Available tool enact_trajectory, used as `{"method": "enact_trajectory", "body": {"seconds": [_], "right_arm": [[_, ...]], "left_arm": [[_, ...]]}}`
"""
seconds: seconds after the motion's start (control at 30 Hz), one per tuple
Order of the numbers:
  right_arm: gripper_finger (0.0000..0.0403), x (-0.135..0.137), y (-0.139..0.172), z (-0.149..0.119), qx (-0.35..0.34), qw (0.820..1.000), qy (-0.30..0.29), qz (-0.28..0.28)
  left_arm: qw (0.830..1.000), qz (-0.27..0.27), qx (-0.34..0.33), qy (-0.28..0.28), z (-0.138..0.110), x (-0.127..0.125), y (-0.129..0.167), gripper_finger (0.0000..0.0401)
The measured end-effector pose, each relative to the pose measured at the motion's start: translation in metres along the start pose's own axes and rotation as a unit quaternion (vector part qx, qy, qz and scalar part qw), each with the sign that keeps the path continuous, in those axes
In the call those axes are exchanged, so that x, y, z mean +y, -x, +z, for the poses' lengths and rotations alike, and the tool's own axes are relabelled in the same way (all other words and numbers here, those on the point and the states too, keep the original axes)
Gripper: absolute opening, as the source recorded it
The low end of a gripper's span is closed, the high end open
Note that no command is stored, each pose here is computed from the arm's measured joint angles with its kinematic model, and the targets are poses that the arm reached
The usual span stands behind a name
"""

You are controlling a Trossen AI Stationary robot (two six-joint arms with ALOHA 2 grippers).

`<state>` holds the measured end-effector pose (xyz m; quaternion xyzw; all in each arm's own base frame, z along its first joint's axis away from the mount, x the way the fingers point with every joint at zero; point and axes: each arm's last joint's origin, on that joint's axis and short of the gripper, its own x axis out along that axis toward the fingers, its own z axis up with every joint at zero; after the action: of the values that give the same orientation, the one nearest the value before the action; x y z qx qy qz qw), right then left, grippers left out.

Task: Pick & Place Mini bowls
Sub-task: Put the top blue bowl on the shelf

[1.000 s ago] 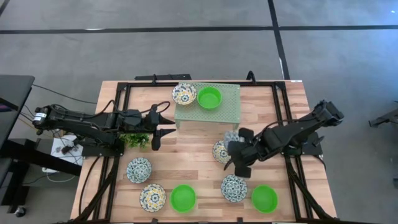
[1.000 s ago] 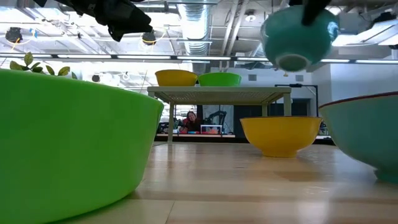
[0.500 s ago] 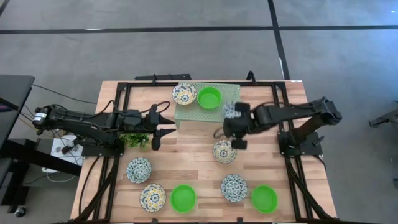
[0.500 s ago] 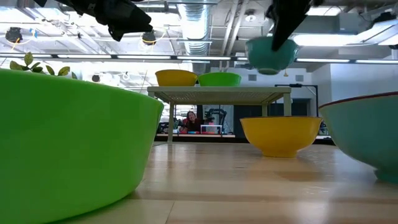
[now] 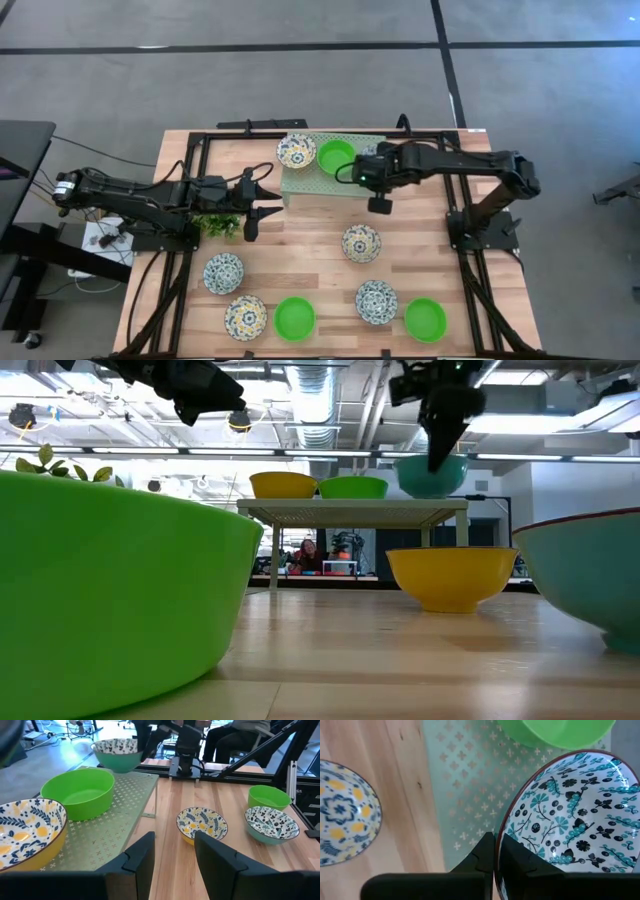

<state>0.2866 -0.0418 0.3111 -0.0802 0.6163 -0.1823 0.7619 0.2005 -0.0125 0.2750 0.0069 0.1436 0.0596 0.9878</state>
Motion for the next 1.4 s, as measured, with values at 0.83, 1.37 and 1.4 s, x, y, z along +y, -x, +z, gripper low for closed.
{"method": "enact_trajectory", "body": {"seconds": [0.83, 1.37, 1.4], "right_arm": [[0.0045, -0.003, -0.029, 0.013, 0.030, 0.999, 0.031, -0.003], [0.0074, -0.004, -0.028, 0.012, 0.034, 0.999, 0.024, -0.018], [0.0077, -0.005, -0.026, 0.012, 0.035, 0.999, 0.024, -0.018]], "left_arm": [[1.000, 0.001, 0.000, 0.000, 0.000, 0.000, 0.000, 0.0140], [1.000, 0.001, 0.000, 0.000, 0.000, 0.000, 0.000, 0.0140], [1.000, 0.001, 0.000, 0.000, 0.000, 0.000, 0.000, 0.0140]]}}
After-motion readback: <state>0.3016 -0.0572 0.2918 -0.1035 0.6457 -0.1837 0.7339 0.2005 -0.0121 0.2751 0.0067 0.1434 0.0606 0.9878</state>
